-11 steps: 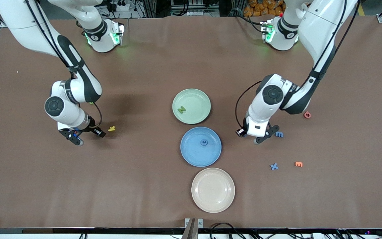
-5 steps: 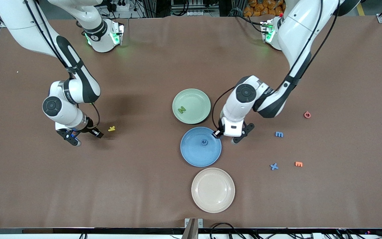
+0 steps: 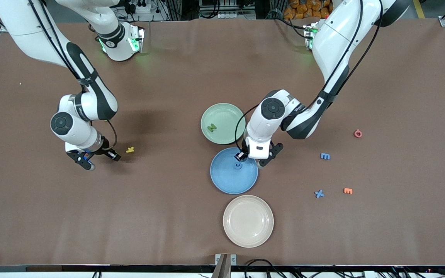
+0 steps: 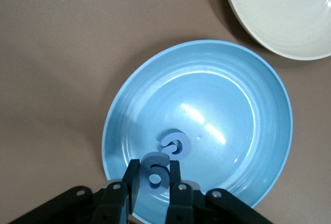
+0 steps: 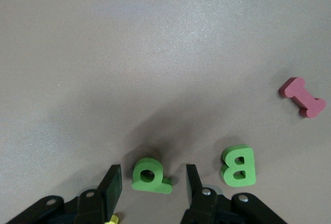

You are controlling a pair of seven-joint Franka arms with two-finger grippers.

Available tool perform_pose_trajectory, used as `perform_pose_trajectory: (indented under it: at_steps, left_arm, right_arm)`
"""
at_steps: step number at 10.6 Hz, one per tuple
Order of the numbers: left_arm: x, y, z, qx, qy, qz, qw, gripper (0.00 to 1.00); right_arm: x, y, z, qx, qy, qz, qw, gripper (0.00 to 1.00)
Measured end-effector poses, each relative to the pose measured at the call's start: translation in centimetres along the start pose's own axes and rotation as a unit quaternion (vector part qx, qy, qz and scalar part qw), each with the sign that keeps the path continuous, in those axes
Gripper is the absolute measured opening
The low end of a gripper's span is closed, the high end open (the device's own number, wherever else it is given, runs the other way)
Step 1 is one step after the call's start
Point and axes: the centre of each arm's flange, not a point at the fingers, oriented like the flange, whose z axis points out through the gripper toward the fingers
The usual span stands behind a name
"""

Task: Sort letters by color into matching plates
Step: 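Carry the blue 6 onto the blue plate and open the left gripper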

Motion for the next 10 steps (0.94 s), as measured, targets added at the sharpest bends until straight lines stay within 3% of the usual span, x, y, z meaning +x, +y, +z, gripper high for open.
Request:
perform_pose_trajectory:
  at_steps: [2,4,7,8,10]
  left_arm:
    - [0.3,0.2,0.1,-0.002,0.001,-0.003,1.000,0.30]
    - [1.1,0.1,0.1,-0.001,0.009,0.002,1.000,0.56]
    - [3.4,-0.2,0.1,0.002,0.026,0.009,1.000,0.95]
    - [4.8,-0.7,0.3,0.009,0.037,0.025,0.999,1.00]
    - [9.1,-2.1,0.5,0.030,0.059,0.089,0.994,1.00]
  right_arm:
    - [0.0,-0.1,0.3,0.001,0.001,-0.001,1.000,0.58]
    - [-0.2,-0.2,0.7,0.002,0.001,-0.002,1.000,0.55]
    - [-0.2,-0.3,0.6,0.003,0.003,-0.003,1.000,0.35]
    - [-0.1,-0.3,0.6,0.003,0.003,-0.003,1.000,0.34]
    - [-0.1,-0.3,0.5,0.003,0.003,-0.003,1.000,0.31]
